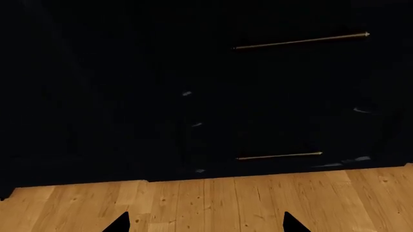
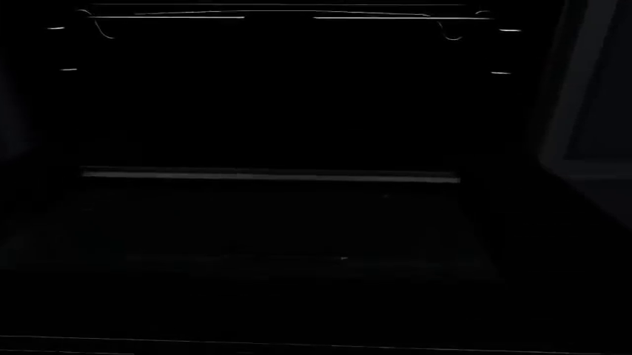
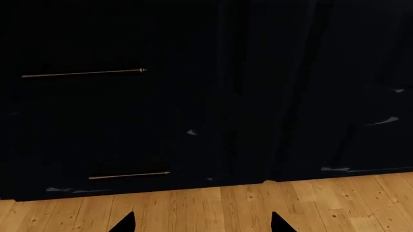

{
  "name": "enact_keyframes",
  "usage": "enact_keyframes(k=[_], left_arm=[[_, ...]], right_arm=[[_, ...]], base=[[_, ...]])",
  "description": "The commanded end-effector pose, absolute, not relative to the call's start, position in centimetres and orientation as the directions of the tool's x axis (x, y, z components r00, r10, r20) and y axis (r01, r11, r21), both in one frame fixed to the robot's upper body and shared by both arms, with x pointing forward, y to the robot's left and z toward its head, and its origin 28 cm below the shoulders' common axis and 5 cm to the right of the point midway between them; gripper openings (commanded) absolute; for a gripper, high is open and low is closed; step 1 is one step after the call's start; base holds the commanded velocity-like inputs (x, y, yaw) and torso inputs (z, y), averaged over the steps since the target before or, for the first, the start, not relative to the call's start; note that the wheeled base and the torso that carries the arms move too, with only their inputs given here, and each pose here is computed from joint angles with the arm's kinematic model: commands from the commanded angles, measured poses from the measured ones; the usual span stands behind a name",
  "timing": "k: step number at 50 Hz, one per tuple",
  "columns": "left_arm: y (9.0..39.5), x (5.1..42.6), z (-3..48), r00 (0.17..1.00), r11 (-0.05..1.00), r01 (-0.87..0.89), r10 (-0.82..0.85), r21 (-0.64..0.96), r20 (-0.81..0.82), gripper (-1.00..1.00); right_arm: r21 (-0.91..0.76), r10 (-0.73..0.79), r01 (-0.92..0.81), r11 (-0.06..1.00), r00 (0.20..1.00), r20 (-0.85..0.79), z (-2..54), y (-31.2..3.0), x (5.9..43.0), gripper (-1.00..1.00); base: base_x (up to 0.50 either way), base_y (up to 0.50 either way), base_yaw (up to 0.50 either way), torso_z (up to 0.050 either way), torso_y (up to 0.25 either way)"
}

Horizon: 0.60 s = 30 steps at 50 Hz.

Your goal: Close the oven door

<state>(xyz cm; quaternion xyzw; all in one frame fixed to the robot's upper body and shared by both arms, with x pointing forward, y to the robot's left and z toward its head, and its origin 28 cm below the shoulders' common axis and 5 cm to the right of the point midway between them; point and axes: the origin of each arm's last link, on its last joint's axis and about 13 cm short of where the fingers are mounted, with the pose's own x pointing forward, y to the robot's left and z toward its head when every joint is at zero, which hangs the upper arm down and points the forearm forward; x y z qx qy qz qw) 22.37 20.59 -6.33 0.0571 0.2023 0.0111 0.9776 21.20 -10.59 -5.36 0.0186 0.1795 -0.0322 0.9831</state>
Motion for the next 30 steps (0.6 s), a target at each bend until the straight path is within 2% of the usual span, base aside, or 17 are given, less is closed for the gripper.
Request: enact_keyframes(k=[1, 30], left_arm=[[20.65, 22.43, -6.34, 0.920, 0.993, 0.000, 0.047, 0.118, -0.389, 1.00], [20.56, 22.35, -6.38, 0.921, 0.992, 0.006, 0.043, 0.124, -0.386, 1.00]], right_arm=[[0.030, -0.054, 0.069, 0.997, 0.934, -0.354, -5.38, -10.57, 21.16, 1.00], [0.026, -0.057, 0.071, 0.997, 0.934, -0.352, -5.30, -10.61, 21.18, 1.00]], base=[[0.24, 0.00, 0.00, 0.000, 0.000], [0.23, 0.00, 0.00, 0.000, 0.000]])
